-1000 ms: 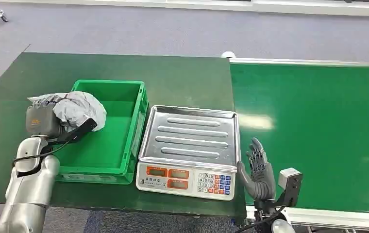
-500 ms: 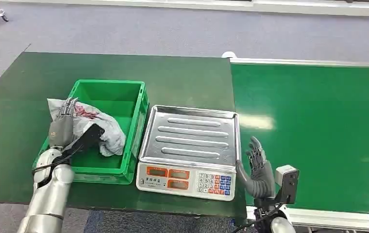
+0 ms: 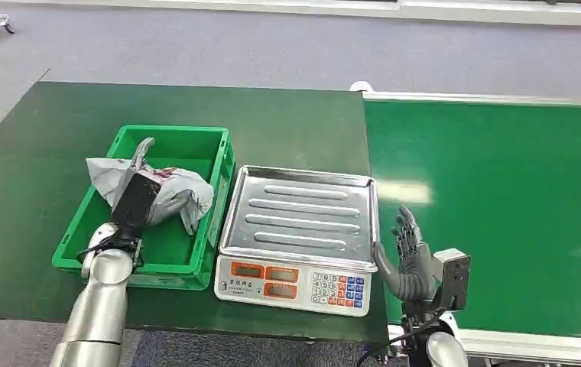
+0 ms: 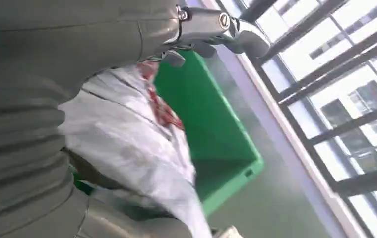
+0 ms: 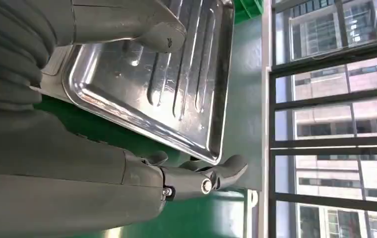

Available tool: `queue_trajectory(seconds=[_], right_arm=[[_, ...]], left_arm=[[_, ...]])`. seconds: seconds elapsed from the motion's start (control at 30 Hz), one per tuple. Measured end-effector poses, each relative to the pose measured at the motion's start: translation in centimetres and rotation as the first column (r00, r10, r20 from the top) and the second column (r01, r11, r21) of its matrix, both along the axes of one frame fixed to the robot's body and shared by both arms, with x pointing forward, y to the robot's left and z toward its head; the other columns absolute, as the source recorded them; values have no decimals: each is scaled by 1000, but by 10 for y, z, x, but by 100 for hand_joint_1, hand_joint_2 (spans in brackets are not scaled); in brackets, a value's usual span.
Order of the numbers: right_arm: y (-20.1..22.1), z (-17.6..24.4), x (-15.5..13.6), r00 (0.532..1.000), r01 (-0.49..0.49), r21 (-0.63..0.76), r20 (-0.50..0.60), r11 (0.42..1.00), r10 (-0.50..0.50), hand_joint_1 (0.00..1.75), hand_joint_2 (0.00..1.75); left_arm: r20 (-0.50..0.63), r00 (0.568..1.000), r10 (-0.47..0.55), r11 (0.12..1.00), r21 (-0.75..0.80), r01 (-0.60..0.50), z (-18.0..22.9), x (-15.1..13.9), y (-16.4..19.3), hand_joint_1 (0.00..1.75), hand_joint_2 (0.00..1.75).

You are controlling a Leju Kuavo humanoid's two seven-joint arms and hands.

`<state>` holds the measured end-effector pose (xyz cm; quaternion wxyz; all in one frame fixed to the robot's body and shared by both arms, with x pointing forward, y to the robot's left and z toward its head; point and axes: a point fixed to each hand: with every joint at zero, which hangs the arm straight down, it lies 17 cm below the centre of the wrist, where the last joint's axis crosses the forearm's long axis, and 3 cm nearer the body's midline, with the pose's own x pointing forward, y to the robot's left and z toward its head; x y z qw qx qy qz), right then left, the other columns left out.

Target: Moved the parcel from conveyor to table for the left to box.

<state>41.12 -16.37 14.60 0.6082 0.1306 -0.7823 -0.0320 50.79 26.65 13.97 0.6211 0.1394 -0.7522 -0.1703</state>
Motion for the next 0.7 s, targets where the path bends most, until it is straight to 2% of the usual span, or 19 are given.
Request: queue_trajectory(seconds=[0.13, 0.27, 0.5, 0.7], right_arm=[[0, 1, 0, 1000, 0, 0, 1, 1000, 0, 0, 175], [3, 4, 4, 1000, -5, -7, 11, 1000, 5, 0, 175], [24, 24, 23, 999, -35, -35, 38, 999, 37, 0, 175], [40, 38, 32, 996, -68, -15, 53, 998, 69, 0, 175]], left_arm=[[11, 1000, -15, 1000, -4, 15, 5, 0, -6, 0, 175], [36, 995, -93, 987, -128, 97, 18, -5, -26, 0, 175], [57, 973, -226, 915, -331, 232, 45, -7, -95, 0, 175], [104, 929, -356, 782, -511, 357, 65, -21, -154, 0, 175]])
